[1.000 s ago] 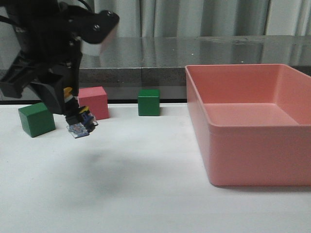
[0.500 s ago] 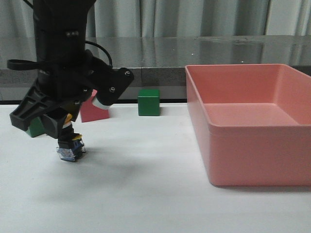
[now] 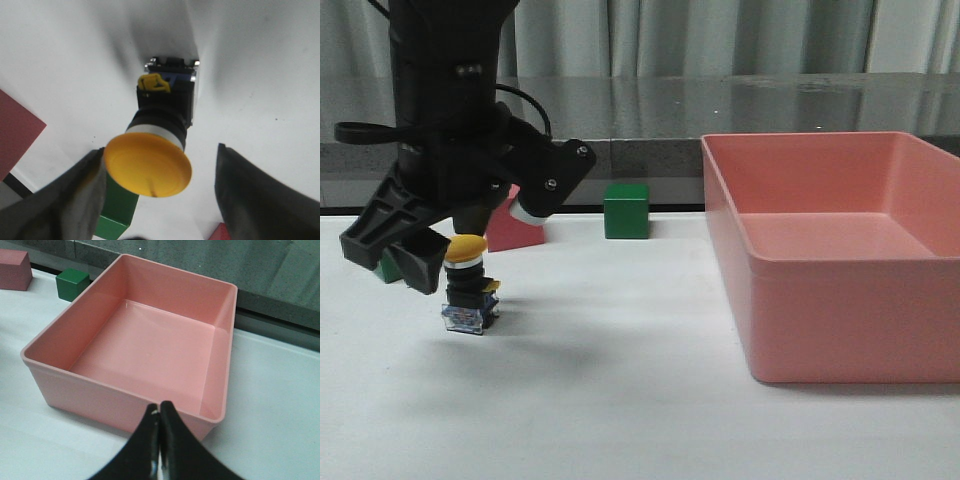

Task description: Place and stand button with both arms

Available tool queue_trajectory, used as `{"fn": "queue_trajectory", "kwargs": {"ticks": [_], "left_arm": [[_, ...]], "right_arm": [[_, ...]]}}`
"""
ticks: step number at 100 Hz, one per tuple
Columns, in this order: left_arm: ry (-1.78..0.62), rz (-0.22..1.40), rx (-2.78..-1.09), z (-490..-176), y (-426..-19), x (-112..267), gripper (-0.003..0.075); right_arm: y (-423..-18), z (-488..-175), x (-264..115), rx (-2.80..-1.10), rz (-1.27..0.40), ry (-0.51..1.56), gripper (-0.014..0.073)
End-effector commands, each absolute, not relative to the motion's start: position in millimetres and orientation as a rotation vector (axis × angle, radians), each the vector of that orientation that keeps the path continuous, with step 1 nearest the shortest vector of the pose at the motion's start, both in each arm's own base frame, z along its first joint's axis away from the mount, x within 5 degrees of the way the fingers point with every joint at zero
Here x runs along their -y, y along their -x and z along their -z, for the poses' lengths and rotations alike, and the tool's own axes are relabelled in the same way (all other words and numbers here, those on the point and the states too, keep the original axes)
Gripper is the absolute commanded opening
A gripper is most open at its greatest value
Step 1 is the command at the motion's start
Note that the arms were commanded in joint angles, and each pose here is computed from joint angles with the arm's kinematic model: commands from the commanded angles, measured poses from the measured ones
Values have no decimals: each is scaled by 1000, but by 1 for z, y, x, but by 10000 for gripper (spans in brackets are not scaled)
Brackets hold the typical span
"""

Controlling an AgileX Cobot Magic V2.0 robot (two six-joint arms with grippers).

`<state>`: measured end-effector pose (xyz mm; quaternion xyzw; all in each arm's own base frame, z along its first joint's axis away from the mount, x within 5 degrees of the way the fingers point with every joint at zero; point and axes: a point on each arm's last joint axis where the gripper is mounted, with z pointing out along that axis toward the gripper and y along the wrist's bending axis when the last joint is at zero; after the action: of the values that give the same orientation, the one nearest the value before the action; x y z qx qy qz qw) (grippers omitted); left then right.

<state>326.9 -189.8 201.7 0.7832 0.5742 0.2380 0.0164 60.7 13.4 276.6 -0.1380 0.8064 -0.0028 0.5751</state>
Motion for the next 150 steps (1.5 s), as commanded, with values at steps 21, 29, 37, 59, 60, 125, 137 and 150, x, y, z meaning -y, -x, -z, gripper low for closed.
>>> {"fn": "queue_trajectory", "kwargs": {"ticks": [21, 29, 37, 59, 60, 125, 137, 150], "left_arm": [[-2265, -833, -1870, -271, -307, 172, 433], [-2136, -831, -1982, -291, -297, 160, 358], [-1925, -791, -2129, -313, -285, 144, 211], [-1400, -394, -2243, -372, -250, 103, -20], [-1377, -380, -2237, -375, -250, 101, -20], [-649, 90, -1693, -301, -121, 53, -20], [-542, 107, -1661, -273, -111, 45, -20], [-399, 151, -1670, -252, -108, 39, -20]], "right_arm": [[-63, -291, -12, -1797, 16, 289, -76], [-63, -291, -12, -1797, 16, 289, -76], [-63, -291, -12, -1797, 16, 289, -76], [-63, -291, -12, -1796, 16, 288, -76], [-63, -291, -12, -1796, 16, 288, -76], [-62, -289, -13, -1818, 11, 296, -76], [-62, -289, -13, -1818, 11, 296, -76], [-62, -289, -13, -1818, 11, 296, -76]]}}
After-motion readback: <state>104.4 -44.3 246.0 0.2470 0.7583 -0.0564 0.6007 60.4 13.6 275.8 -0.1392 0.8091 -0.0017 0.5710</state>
